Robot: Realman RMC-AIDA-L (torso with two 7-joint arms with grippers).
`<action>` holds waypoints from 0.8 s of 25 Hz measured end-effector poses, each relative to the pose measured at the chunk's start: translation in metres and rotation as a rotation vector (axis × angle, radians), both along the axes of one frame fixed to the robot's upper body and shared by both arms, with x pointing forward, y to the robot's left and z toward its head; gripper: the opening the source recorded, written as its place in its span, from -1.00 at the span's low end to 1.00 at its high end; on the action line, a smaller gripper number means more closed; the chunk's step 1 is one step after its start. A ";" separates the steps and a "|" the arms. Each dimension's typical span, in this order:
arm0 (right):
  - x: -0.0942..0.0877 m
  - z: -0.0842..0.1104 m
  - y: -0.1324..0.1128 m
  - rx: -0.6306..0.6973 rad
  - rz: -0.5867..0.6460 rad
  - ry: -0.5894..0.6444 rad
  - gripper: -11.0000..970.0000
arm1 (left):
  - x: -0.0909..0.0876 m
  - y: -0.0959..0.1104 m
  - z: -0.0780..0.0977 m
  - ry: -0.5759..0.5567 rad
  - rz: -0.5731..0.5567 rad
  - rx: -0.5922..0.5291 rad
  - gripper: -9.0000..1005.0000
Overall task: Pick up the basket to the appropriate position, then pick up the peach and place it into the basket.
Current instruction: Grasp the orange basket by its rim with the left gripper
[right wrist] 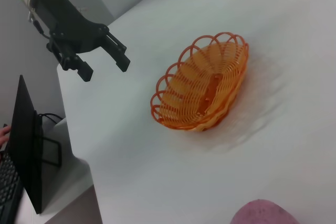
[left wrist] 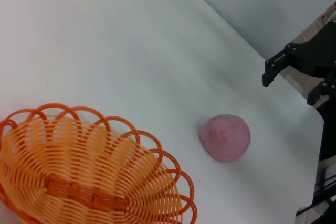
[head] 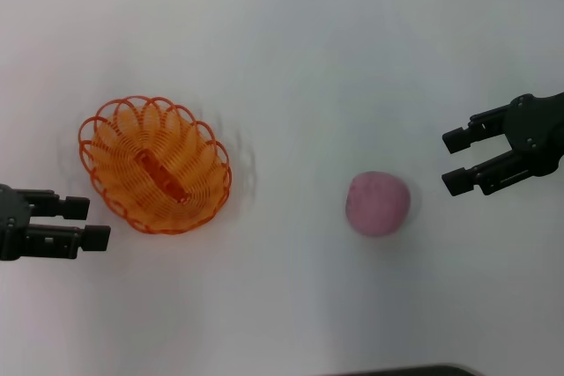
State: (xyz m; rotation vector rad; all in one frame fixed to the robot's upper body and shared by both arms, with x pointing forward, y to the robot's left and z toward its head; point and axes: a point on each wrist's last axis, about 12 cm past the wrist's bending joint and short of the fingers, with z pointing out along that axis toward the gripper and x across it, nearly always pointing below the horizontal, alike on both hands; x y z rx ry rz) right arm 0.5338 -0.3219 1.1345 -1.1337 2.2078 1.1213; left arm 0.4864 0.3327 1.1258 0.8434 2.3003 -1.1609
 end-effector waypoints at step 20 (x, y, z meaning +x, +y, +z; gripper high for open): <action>0.000 -0.001 0.001 0.002 0.000 0.002 0.78 | 0.009 -0.001 0.004 -0.021 0.031 0.018 0.48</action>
